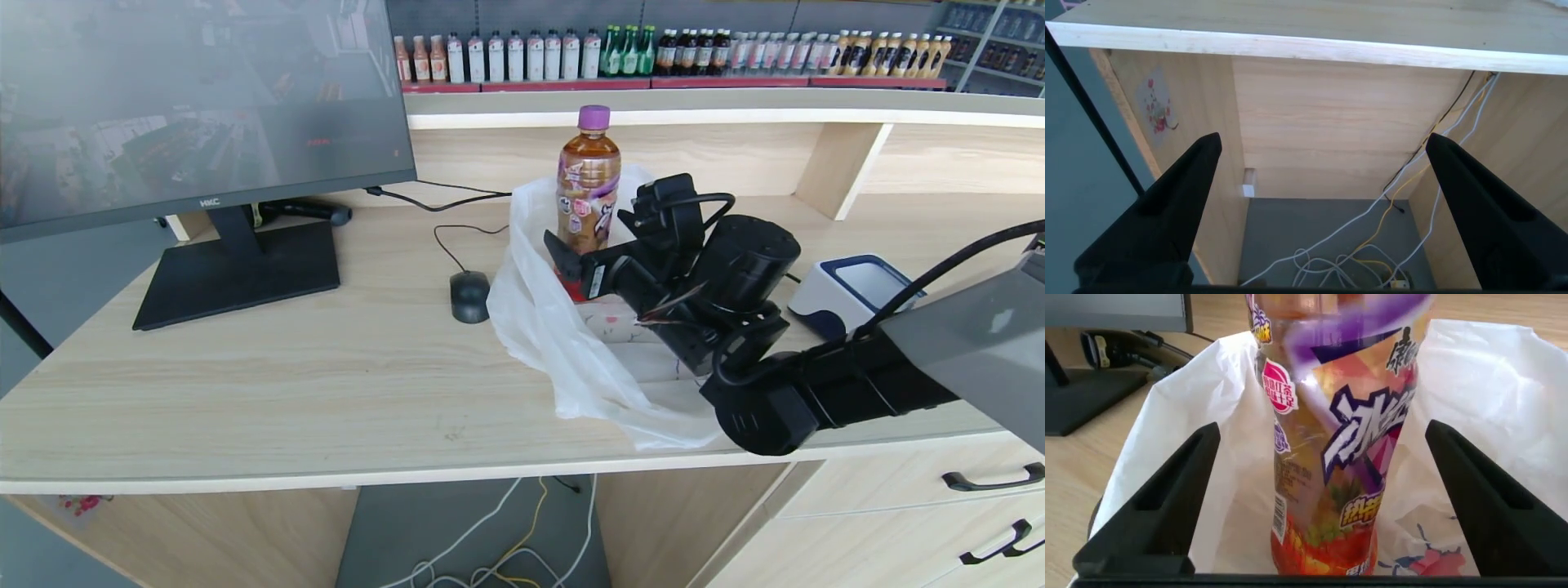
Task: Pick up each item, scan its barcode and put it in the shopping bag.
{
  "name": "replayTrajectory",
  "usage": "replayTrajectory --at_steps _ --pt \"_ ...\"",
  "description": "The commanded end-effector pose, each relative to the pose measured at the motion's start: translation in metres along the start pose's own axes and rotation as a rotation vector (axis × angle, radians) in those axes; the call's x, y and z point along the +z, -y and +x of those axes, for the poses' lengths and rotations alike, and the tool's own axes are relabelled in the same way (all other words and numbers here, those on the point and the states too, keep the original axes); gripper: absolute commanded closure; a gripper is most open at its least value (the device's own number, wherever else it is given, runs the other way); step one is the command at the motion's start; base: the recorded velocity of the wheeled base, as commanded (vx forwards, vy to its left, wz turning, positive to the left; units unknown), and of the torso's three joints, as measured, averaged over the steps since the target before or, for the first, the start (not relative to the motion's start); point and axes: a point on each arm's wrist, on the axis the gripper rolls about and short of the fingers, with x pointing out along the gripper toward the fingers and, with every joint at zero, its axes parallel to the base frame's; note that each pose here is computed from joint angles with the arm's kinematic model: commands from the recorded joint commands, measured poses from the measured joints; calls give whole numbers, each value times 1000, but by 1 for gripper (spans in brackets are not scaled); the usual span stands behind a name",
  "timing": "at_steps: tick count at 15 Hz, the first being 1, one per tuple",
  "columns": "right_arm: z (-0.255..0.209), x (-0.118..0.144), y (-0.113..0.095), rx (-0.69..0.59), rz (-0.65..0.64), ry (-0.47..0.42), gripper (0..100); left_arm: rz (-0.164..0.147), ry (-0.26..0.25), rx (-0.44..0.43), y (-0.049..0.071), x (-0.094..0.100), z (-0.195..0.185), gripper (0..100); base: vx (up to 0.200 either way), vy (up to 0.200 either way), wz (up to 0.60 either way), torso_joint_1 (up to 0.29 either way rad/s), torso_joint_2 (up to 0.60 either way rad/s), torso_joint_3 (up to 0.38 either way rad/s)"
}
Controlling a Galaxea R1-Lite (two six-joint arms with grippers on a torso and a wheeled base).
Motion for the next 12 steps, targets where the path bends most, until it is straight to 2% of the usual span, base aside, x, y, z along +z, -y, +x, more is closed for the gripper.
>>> replayTrajectory --at_steps 1,6,9,12 --pt "-16 19 3 -1 1 10 0 0 1 0 0 0 0 0 0 0 0 0 0 0" --pt "-54 44 6 6 2 15 0 8 1 -2 0 0 0 0 0 0 0 0 0 0" --pt "-71 47 9 -7 10 105 0 9 1 -2 0 0 0 0 0 0 0 0 0 0" --pt "-84 51 11 -10 17 143 0 9 1 -2 0 0 0 0 0 0 0 0 0 0"
